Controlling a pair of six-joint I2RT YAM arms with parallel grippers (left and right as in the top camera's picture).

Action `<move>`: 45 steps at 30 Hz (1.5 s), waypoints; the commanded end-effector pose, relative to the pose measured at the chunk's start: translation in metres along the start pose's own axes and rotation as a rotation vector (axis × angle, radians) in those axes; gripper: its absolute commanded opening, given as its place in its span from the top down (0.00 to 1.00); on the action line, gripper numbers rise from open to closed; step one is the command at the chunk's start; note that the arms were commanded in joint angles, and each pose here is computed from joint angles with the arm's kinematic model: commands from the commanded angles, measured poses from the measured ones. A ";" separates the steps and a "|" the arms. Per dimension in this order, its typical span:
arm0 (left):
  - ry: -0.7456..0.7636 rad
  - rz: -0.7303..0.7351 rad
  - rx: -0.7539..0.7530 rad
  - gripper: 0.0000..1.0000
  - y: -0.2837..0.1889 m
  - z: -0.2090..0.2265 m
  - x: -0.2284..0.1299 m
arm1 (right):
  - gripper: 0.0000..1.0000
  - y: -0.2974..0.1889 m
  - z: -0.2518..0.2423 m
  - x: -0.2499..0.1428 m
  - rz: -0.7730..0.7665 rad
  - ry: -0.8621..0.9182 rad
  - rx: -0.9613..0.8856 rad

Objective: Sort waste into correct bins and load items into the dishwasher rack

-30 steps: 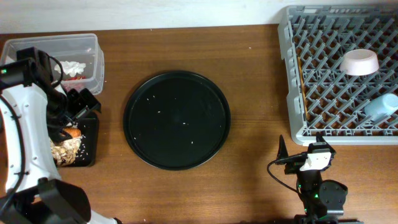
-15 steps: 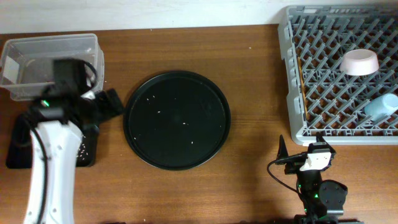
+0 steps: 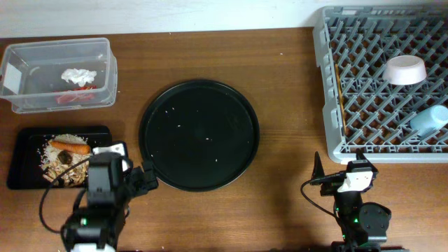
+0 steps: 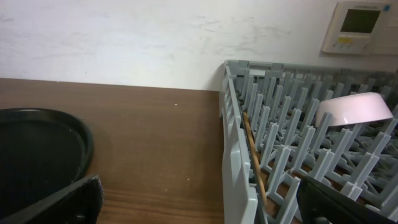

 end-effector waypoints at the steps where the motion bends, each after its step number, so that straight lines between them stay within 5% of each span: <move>1: 0.005 -0.153 -0.004 0.01 -0.005 0.003 0.003 | 0.02 0.000 0.000 -0.002 0.002 0.005 -0.001; 9: 0.260 -0.559 -0.188 0.01 0.002 -0.018 0.001 | 0.02 0.000 0.000 -0.002 0.002 0.005 -0.002; 17: 0.264 -0.783 -0.200 0.01 0.007 -0.017 -0.006 | 0.02 0.000 0.000 -0.002 0.002 0.005 -0.002; 45: 0.229 -0.808 -0.047 0.01 0.000 0.008 -0.013 | 0.02 0.000 0.000 -0.002 0.002 0.005 -0.001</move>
Point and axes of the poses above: each gripper's point midway between its finger pads, its own y axis out along the fingers, its own z axis along the line the jaws close on, x = y × z, the point moved 5 cm from there along -y, back along the fingers, and after that the axes turned 1 degree about y, right-handed, at the moved point
